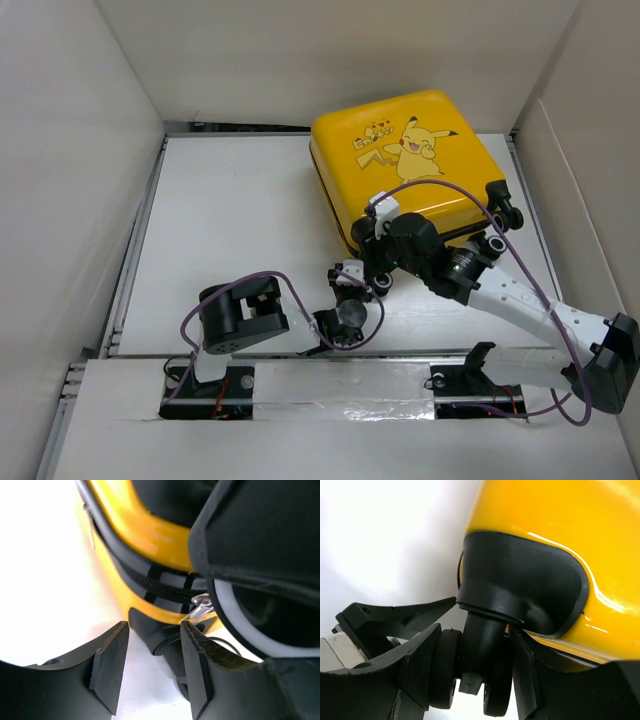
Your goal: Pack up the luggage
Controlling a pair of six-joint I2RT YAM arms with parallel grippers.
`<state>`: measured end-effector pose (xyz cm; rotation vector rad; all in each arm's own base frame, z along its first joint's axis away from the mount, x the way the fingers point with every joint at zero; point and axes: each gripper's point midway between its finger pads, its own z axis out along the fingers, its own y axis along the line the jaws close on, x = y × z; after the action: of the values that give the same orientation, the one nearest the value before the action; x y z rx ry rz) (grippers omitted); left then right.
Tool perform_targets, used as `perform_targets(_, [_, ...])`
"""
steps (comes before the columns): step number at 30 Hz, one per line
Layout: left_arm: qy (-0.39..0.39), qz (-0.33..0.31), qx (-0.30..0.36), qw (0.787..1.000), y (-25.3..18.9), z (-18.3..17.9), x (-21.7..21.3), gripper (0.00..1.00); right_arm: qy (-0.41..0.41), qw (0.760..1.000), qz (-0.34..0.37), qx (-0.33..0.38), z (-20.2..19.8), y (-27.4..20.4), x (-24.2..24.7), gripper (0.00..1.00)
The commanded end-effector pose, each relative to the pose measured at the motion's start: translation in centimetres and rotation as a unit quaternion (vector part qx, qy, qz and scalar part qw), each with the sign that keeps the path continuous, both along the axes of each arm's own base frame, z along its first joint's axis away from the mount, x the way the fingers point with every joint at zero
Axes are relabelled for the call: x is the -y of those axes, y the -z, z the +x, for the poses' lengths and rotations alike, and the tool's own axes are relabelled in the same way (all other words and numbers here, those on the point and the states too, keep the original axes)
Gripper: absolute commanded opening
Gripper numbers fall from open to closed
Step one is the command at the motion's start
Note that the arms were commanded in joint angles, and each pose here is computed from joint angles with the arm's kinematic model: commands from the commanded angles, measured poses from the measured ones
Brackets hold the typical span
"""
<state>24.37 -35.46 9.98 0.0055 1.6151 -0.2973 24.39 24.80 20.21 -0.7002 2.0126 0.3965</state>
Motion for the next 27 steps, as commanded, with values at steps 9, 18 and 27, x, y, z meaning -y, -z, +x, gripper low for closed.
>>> perform_targets(9, [0.094, -0.214, 0.084, 0.969, -10.3, -2.3, 2.1, 0.49, -0.284, 0.931, 0.228, 0.034, -8.0, -10.7, -11.7, 0.0])
perform_targets(18, [0.046, -0.225, 0.129, 0.965, -12.3, -0.1, -0.1, 0.48, -0.324, 0.915, 0.241, 0.017, -10.4, -11.4, -12.5, 0.0])
perform_targets(27, [0.076, -0.278, 0.176, 0.941, -16.3, 0.2, 0.4, 0.54, -0.304, 0.918, 0.254, 0.01, -11.0, -10.4, -11.7, 0.0])
